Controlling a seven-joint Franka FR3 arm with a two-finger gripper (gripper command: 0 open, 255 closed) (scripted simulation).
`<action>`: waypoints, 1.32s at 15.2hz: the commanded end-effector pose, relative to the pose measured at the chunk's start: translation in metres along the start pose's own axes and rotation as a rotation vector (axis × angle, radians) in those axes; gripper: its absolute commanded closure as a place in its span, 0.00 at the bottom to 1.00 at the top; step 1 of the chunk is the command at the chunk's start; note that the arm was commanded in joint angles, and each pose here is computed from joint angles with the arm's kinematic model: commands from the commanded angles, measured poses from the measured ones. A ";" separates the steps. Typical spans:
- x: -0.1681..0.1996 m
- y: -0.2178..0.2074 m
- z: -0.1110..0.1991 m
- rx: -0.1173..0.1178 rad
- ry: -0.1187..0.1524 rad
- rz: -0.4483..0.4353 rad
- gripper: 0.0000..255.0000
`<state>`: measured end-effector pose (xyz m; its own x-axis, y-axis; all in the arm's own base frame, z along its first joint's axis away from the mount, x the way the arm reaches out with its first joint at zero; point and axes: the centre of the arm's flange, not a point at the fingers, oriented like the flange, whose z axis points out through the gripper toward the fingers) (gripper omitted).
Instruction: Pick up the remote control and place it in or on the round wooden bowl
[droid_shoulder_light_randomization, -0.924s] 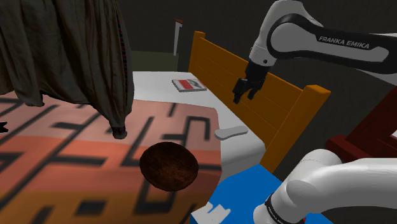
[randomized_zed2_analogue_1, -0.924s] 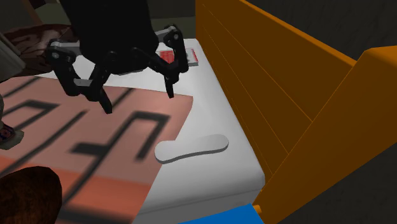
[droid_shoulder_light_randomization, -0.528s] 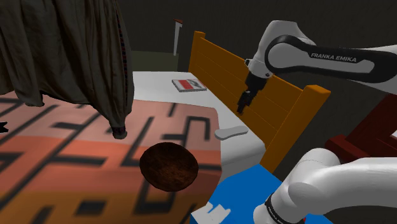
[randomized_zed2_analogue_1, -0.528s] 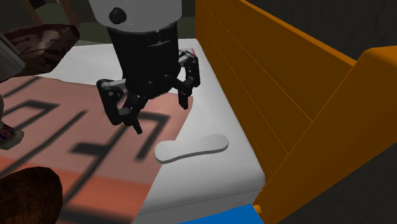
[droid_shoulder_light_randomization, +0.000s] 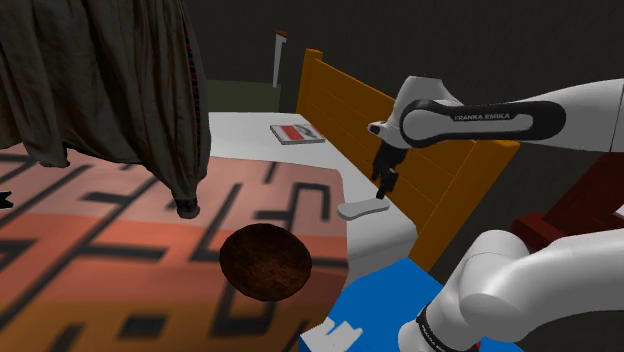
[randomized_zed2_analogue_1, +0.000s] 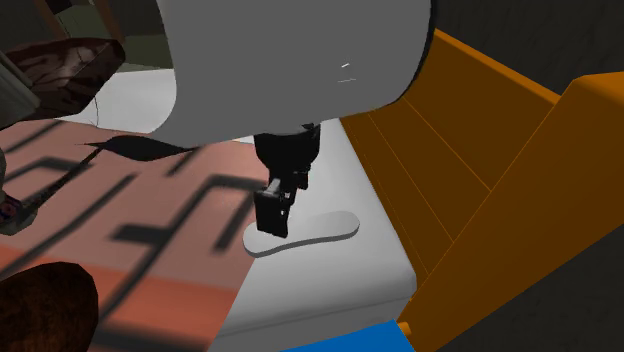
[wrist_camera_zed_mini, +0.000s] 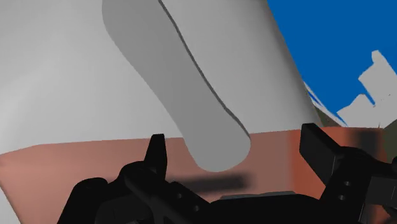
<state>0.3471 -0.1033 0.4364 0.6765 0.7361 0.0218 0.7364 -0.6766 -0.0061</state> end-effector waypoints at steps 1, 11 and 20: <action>-0.002 0.012 0.023 0.006 -0.006 -0.167 0.00; -0.001 0.037 0.097 0.021 -0.017 -0.448 0.00; -0.001 0.037 0.106 0.021 -0.017 -0.448 0.00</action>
<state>0.3744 -0.1267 0.3305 0.2910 0.9567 0.0106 0.9566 -0.2908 -0.0197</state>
